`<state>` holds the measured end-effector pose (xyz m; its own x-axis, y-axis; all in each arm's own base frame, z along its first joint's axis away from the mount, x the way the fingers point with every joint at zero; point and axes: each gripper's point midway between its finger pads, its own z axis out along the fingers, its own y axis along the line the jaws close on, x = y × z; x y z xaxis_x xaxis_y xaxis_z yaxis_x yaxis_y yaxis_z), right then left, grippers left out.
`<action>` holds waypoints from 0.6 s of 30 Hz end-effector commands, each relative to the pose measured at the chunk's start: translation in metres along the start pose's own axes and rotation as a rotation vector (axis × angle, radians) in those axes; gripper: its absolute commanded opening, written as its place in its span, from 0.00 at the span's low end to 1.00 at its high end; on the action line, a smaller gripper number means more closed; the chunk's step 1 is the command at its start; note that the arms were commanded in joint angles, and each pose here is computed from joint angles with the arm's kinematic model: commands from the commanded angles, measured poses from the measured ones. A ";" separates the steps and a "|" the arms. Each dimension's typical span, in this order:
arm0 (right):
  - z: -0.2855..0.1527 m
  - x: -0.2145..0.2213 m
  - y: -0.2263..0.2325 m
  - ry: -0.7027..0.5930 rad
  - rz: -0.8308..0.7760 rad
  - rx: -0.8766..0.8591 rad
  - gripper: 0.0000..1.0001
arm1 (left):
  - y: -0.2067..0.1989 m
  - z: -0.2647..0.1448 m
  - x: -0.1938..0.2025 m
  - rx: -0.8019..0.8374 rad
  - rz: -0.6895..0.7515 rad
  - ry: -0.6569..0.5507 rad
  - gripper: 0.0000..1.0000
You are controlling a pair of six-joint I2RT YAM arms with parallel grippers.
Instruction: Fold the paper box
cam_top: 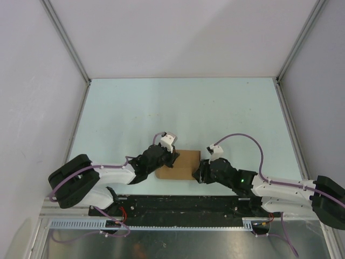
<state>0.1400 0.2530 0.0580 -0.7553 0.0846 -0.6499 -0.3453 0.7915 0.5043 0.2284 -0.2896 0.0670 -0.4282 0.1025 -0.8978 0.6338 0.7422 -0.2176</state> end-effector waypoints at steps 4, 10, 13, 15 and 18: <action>0.002 -0.006 0.009 -0.030 0.012 -0.033 0.48 | -0.005 0.002 -0.001 0.024 0.018 0.002 0.00; -0.001 -0.009 0.002 -0.043 0.003 0.002 0.55 | -0.005 0.000 0.000 0.021 0.017 -0.001 0.00; -0.007 -0.016 -0.003 -0.073 0.000 0.024 0.56 | -0.004 -0.001 -0.001 0.021 0.016 -0.004 0.00; -0.012 -0.018 -0.007 -0.082 -0.001 0.039 0.57 | -0.004 -0.003 -0.001 0.018 0.015 -0.006 0.00; -0.017 -0.025 -0.007 -0.115 -0.018 0.040 0.58 | -0.003 -0.008 -0.008 0.012 0.007 -0.035 0.00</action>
<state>0.1440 0.2434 0.0702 -0.7256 0.1166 -0.6781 -0.3369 0.7991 0.4979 0.2283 -0.2893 0.0678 -0.4268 0.1007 -0.8987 0.6337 0.7423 -0.2178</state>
